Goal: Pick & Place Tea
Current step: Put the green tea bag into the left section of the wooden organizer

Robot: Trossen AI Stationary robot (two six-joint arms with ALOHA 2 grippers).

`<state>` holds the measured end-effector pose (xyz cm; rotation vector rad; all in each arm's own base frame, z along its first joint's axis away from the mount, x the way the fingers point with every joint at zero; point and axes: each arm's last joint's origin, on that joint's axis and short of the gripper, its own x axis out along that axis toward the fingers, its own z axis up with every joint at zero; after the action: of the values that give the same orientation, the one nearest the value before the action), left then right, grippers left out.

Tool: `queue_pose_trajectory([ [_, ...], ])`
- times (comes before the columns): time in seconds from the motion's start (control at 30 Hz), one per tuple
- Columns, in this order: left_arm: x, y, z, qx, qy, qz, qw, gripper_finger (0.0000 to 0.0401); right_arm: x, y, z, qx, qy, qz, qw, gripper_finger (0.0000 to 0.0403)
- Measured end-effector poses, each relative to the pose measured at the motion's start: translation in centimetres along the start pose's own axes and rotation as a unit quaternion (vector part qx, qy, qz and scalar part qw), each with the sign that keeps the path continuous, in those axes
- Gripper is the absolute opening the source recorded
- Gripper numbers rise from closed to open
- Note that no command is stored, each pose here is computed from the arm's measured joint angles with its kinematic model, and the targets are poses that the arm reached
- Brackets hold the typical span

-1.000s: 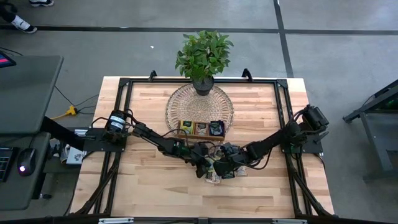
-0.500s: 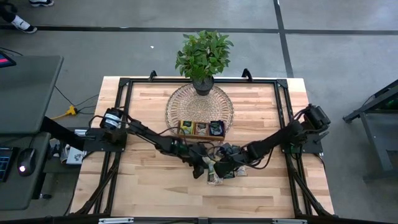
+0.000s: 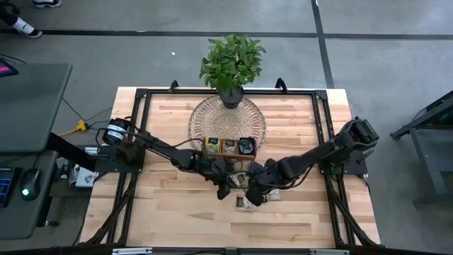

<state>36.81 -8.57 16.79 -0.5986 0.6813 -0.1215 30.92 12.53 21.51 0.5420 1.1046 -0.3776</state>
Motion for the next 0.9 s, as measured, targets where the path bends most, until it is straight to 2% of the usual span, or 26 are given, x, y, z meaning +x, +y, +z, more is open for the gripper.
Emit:
queue_pose_trajectory([
  [0.23,-1.3,0.5,1.7,-0.008,-0.024,-0.001,1.000,0.0001,-4.4,1.3,1.2,-0.098,-0.033,-0.069,0.992,0.0000],
  [0.47,-1.9,1.5,3.2,-0.019,-0.034,-0.035,0.999,0.0001,-6.8,2.5,0.9,-0.214,-0.077,-0.108,0.968,0.0000],
  [0.73,-2.1,1.6,4.0,-0.013,-0.054,-0.064,0.996,0.0001,-6.8,2.6,-0.7,-0.263,-0.048,-0.131,0.955,0.0000],
  [0.9,-2.3,1.0,4.7,0.023,-0.084,-0.100,0.991,0.0020,-6.6,2.7,-1.1,-0.277,-0.043,-0.137,0.950,0.0000],
])
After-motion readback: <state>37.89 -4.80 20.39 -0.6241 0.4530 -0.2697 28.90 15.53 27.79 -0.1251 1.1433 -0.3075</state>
